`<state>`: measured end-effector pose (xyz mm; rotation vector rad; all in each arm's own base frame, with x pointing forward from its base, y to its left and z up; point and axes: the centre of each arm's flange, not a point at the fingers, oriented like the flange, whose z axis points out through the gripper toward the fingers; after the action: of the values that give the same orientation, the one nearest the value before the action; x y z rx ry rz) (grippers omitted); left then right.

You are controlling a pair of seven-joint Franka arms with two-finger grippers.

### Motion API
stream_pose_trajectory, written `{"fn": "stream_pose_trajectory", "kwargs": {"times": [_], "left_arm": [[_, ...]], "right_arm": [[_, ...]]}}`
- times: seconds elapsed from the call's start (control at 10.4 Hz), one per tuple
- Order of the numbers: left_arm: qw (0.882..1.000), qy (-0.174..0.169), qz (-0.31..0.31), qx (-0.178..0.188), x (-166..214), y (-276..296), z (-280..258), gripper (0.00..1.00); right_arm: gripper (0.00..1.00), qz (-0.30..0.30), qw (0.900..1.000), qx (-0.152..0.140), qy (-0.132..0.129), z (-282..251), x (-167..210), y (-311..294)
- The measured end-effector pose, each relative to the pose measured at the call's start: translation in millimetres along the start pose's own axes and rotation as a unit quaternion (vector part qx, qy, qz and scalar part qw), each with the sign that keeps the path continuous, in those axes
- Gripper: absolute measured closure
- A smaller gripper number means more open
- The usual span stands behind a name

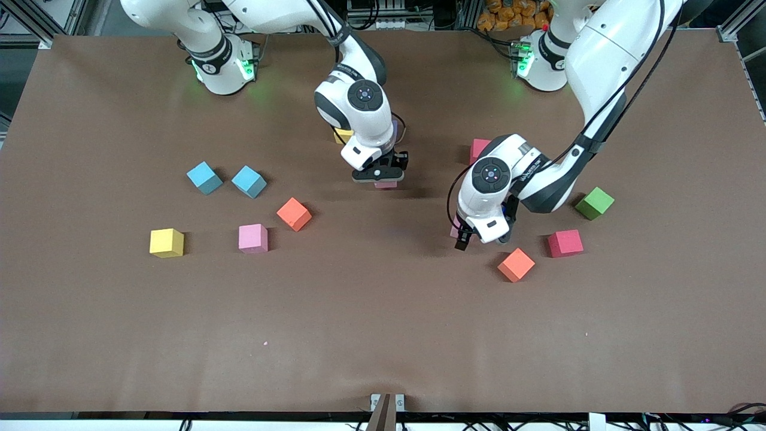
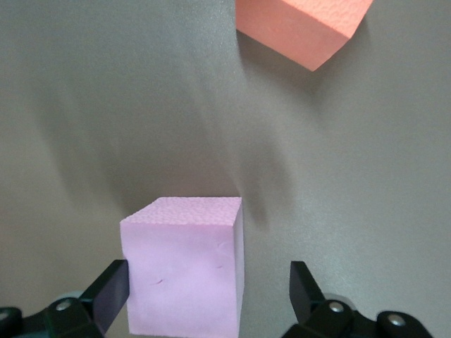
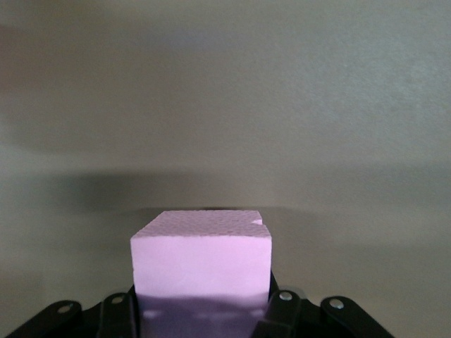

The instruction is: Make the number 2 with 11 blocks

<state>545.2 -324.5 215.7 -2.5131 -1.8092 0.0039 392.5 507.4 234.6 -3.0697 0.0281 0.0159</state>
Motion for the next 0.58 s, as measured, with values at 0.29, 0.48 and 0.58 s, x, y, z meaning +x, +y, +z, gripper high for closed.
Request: {"fn": "stream_pose_trajectory", "kwargs": {"times": [0.29,0.48,0.58], "left_arm": [[1.0,0.003,-0.001,0.019,1,-4,14,0.0],[0.999,0.012,-0.003,0.032,5,-3,12,0.0],[0.999,0.016,-0.005,0.033,7,-1,8,0.0]], "right_arm": [[0.43,0.021,1.0,-0.011,-0.009,5,-22,-11],[0.43,0.018,1.0,-0.014,-0.013,9,-35,-16],[0.43,0.017,1.0,-0.016,-0.015,11,-38,-15]]}}
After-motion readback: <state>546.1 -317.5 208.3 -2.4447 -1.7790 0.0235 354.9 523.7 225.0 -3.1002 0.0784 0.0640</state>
